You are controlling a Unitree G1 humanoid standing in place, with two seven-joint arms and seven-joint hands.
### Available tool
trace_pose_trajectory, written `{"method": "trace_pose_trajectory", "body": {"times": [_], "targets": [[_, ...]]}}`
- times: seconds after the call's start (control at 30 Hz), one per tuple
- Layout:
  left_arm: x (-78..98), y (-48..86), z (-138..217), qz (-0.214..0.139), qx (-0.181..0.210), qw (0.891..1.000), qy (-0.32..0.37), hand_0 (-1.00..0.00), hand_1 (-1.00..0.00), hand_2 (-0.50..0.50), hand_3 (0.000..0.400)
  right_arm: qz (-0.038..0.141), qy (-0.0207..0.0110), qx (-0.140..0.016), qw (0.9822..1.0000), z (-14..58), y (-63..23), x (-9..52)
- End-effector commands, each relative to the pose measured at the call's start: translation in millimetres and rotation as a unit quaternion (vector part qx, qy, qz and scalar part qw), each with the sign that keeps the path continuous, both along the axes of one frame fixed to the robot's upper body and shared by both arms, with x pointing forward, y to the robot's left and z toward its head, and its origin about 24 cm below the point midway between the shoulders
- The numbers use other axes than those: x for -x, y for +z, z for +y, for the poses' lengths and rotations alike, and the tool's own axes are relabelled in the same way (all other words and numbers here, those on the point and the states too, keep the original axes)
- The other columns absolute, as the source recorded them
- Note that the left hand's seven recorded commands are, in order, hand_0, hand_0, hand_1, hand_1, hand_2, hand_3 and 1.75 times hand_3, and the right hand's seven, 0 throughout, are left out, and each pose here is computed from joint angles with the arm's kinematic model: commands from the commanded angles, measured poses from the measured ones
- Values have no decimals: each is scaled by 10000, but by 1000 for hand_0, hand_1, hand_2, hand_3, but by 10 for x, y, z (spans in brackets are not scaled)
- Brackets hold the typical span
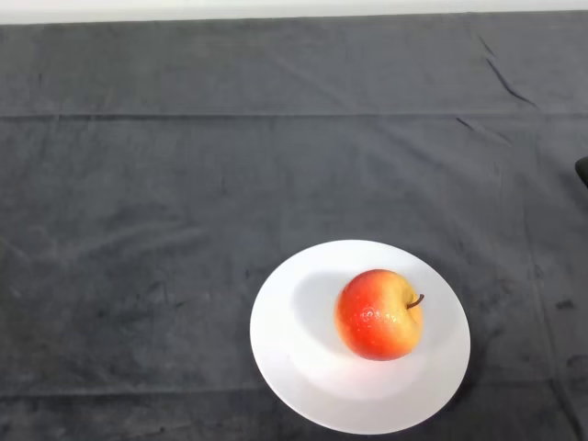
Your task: Move the apple to the plate
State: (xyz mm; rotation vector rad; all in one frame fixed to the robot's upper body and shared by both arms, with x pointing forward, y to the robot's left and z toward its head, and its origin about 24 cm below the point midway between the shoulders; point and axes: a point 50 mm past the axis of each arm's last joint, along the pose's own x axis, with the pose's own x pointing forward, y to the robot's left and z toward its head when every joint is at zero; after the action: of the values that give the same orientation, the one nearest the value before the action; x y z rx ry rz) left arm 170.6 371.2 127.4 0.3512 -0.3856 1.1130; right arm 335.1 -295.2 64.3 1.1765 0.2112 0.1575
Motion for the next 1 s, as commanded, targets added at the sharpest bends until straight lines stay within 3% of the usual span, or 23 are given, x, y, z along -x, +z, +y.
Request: {"method": "trace_pose_trajectory", "body": {"times": [0.03,1.0], "targets": [[22,-24,74,-77,127,9997,199,0,0,0,0,-57,-147,100,9998,-108,40,33],[10,-32,75,-62,135,9997,183,0,0,0,0,-62,-143,101,9998,-104,45,28]]}}
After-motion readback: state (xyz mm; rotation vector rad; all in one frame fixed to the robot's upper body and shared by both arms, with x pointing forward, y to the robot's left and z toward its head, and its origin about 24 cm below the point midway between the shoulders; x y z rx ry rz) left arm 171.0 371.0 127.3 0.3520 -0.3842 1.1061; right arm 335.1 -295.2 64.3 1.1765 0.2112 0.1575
